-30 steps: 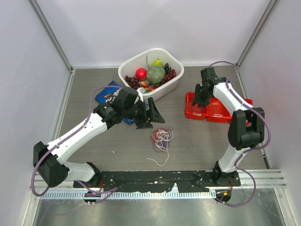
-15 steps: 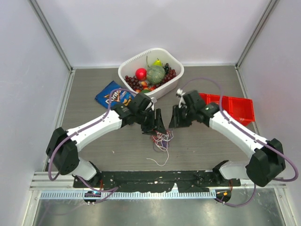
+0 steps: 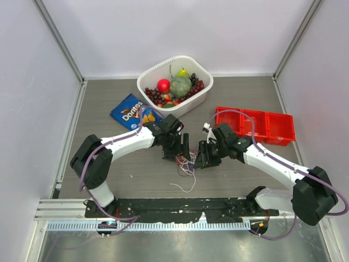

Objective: Untangle the cables

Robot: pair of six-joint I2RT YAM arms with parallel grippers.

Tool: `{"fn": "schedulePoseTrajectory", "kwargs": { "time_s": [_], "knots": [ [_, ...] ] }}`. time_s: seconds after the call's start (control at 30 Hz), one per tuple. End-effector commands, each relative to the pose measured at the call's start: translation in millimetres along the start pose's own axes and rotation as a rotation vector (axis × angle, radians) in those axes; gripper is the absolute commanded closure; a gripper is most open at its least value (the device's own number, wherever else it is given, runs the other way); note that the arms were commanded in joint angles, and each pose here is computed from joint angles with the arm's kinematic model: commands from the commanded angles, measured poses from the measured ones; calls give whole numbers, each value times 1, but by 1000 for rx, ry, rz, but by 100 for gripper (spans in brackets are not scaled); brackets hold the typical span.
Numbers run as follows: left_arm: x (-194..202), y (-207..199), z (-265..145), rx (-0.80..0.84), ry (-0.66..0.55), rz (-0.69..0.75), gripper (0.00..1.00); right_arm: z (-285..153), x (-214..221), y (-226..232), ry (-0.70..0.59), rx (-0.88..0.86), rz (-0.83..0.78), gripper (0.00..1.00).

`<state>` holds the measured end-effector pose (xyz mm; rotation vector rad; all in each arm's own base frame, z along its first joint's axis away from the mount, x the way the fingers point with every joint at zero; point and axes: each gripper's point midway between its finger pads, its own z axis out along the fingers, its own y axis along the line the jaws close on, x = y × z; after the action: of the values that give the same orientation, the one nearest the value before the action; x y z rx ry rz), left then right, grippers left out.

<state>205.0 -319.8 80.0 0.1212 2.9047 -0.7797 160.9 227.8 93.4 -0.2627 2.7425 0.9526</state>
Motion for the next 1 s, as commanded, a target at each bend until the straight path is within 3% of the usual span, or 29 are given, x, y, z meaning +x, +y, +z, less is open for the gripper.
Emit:
{"fn": "schedulePoseTrajectory", "kwargs": {
  "time_s": [0.0, 0.23, 0.43, 0.5, 0.57, 0.6, 0.77, 0.97],
  "knots": [
    [-12, 12, 14, -35, -36, -10, 25, 0, 10, 30, 34, -145, -87, 54],
    [-15, 12, 27, -27, -29, -30, 35, 26, 33, 17, 152, -72, -128, 56],
    [-17, 9, 29, -12, -32, -49, 45, 40, 43, -4, 196, 44, -147, 65],
    [-17, 11, 30, -16, -31, -51, 48, 38, 40, -1, 184, 42, -153, 73],
    [-16, 13, 32, -21, -28, -57, 48, 34, 38, 1, 169, 50, -167, 88],
    [-17, 15, 33, -24, -28, -64, 51, 30, 35, 3, 148, 53, -175, 99],
    [-20, 26, 34, -44, -31, -96, 57, -9, 2, 47, -27, -40, -254, 99],
    [-33, 16, 2, 0, -106, -59, 40, -95, -52, 123, -340, -195, -361, 99]
  ]
}}
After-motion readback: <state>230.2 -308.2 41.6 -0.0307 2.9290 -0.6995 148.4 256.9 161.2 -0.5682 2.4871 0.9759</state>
